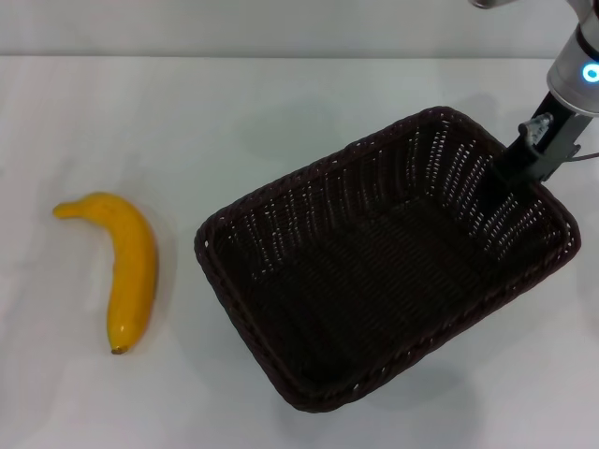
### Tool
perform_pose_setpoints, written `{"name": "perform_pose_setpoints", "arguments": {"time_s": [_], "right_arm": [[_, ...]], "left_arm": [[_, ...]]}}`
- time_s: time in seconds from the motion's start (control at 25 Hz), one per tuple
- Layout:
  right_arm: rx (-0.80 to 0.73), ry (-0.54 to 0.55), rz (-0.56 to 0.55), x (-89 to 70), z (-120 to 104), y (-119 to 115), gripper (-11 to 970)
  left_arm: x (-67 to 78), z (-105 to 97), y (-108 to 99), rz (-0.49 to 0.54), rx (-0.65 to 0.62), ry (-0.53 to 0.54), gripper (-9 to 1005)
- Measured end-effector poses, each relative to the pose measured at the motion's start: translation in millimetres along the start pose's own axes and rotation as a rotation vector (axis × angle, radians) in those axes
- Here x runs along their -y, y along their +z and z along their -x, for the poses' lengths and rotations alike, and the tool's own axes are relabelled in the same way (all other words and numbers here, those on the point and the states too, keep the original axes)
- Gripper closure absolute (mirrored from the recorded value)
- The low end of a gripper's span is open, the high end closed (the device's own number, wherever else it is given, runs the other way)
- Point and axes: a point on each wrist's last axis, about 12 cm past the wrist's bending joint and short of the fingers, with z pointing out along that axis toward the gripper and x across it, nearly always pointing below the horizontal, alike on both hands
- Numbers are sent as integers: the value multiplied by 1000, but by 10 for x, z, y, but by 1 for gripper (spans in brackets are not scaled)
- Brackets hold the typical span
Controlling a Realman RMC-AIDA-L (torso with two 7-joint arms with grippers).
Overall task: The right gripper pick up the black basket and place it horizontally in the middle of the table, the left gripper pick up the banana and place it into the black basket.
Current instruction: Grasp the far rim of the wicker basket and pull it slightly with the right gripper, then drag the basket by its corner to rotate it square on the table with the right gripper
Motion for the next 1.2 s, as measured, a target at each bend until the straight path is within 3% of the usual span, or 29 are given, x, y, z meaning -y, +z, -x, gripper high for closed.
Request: {"name": "perform_pose_setpoints", "arguments": {"time_s": [0.36, 0.52, 0.64, 0.88, 1.2], "right_arm": [[36, 171, -38, 86, -18, -59, 642], [42, 294, -29, 106, -84, -102, 718], [81, 445, 3, 134, -199, -203, 768], [103, 598, 68, 117, -315, -271, 767], [146, 715, 168, 65, -322, -173, 774]], "left_arm": [[-76, 74, 2, 16, 39, 31, 131], [-122, 107, 7, 47, 60, 36, 131], [-161, 127, 33, 55, 66, 44, 131], [-226, 200, 61, 71, 103, 63, 133], [-210, 187, 334, 86, 76, 50, 133]]}}
